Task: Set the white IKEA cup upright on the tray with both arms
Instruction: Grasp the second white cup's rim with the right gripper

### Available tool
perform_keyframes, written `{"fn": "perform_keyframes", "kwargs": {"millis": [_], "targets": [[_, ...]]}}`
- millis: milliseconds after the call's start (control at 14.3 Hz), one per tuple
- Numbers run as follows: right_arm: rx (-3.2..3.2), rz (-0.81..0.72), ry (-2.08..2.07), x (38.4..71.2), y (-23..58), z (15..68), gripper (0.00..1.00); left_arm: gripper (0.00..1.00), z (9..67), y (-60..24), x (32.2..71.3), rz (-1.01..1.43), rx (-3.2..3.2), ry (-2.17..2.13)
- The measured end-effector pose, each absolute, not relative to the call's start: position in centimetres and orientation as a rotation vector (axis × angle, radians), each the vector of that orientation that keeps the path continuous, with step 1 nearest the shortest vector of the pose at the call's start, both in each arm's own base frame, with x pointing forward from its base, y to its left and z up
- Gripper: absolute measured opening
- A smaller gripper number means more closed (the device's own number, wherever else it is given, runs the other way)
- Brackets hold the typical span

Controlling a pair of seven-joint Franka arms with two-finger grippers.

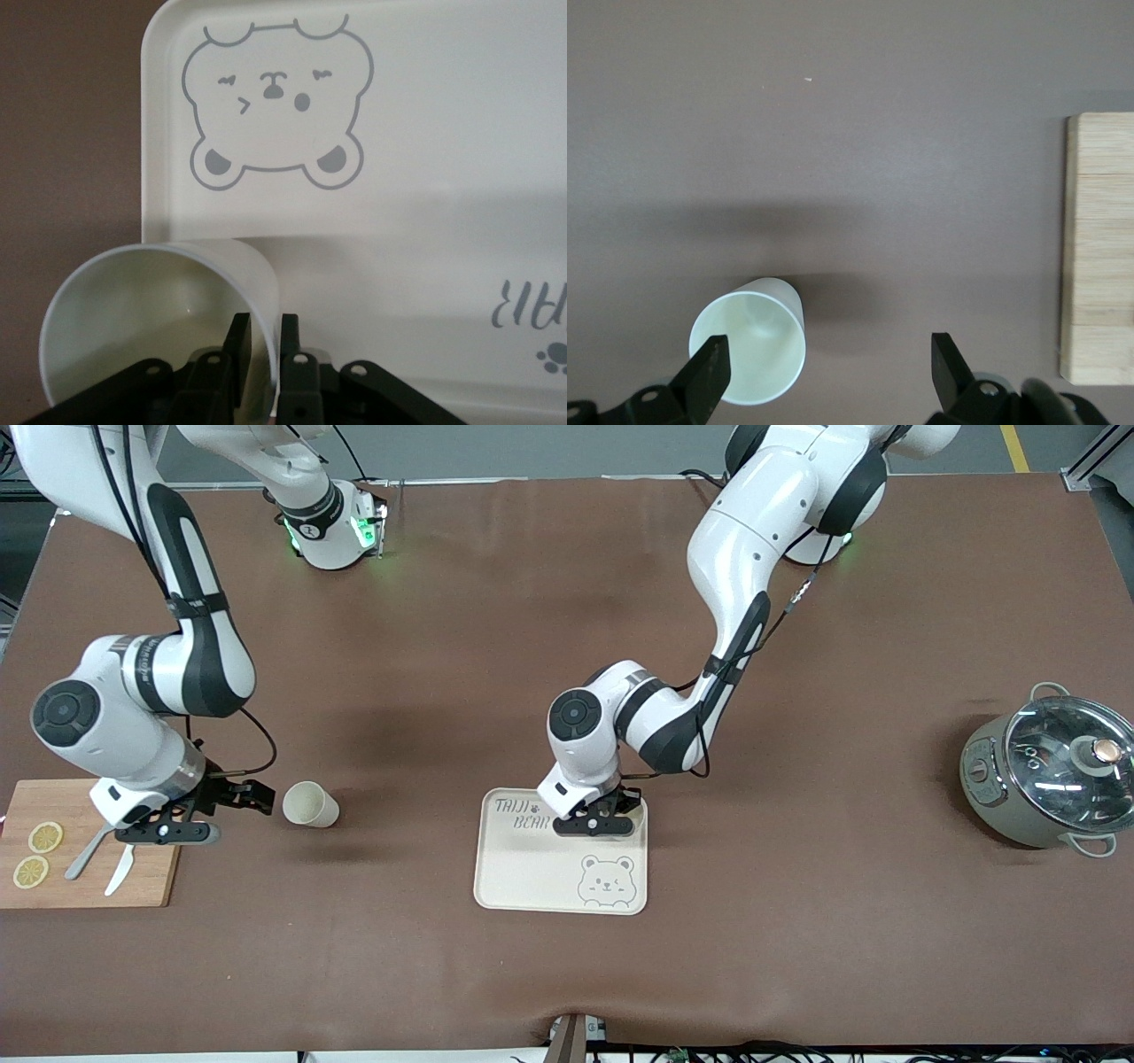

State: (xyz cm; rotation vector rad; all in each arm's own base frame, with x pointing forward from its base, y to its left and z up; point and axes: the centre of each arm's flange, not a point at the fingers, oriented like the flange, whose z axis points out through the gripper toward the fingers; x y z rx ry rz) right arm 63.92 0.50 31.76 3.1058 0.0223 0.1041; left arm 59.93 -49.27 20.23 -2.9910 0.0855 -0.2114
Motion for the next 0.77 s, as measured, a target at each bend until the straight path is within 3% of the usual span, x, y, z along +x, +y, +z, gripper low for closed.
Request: {"fn": "perform_keyframes", "kwargs": {"millis": [770], "targets": [[3.091,0.095,0.054,62.7,0.5,25.4,1.00,0.24,21.1,-49.2,60.0,-0.174,-2.979,0.074]]}}
